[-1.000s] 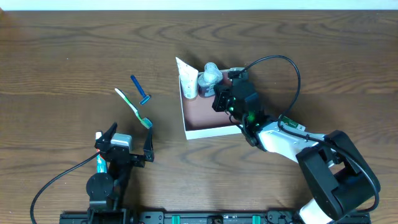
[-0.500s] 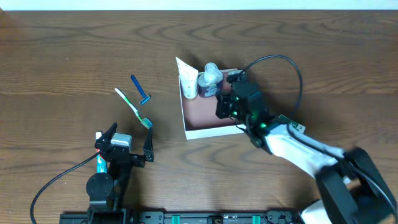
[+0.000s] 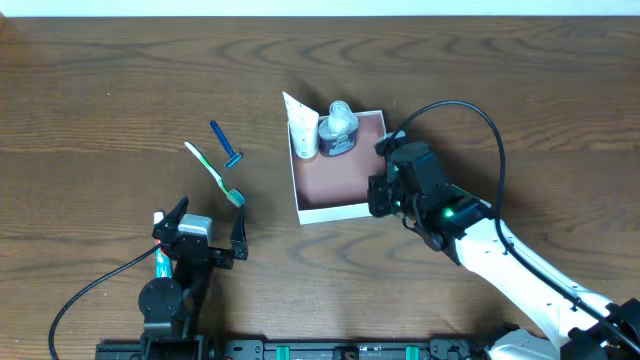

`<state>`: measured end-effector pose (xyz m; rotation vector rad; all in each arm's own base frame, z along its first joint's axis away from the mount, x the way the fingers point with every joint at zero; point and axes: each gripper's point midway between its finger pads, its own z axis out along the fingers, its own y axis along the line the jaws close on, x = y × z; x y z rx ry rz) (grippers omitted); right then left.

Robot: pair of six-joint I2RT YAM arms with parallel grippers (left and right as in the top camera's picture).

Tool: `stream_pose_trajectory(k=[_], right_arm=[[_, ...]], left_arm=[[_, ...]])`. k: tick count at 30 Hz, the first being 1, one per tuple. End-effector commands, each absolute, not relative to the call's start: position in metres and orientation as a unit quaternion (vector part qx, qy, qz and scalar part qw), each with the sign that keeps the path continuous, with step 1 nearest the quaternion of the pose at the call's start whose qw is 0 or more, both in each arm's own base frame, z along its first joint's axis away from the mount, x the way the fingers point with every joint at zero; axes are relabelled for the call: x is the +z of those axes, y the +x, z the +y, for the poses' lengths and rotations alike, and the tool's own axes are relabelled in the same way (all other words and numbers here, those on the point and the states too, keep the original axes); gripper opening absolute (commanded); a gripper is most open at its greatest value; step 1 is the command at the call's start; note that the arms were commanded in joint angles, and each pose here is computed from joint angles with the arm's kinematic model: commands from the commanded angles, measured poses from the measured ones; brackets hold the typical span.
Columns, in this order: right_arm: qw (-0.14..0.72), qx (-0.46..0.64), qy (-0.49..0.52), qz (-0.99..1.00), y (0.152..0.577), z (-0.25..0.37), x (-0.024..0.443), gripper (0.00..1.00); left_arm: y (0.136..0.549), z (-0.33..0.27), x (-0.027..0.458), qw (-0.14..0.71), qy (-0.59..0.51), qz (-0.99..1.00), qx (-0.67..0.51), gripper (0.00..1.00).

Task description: Pack container

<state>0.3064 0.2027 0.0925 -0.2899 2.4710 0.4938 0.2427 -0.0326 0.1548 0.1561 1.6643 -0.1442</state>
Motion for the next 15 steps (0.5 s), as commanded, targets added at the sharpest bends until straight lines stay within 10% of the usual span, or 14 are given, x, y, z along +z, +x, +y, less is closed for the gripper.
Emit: stream_pose_trajectory(k=[1,15], right_arm=[[0.294,0.173,-0.119,0.932,0.304,0.199,0.091,0.01],[0.233,0.148,-0.113,0.954,0.280,0.184,0.072,0.01]], left_arm=[[0.242,-0.033,0.138,0.649,0.074,0.754,-0.066,0.98],[0.242,-0.033,0.138,0.649,0.074,0.754,-0.066,0.98]])
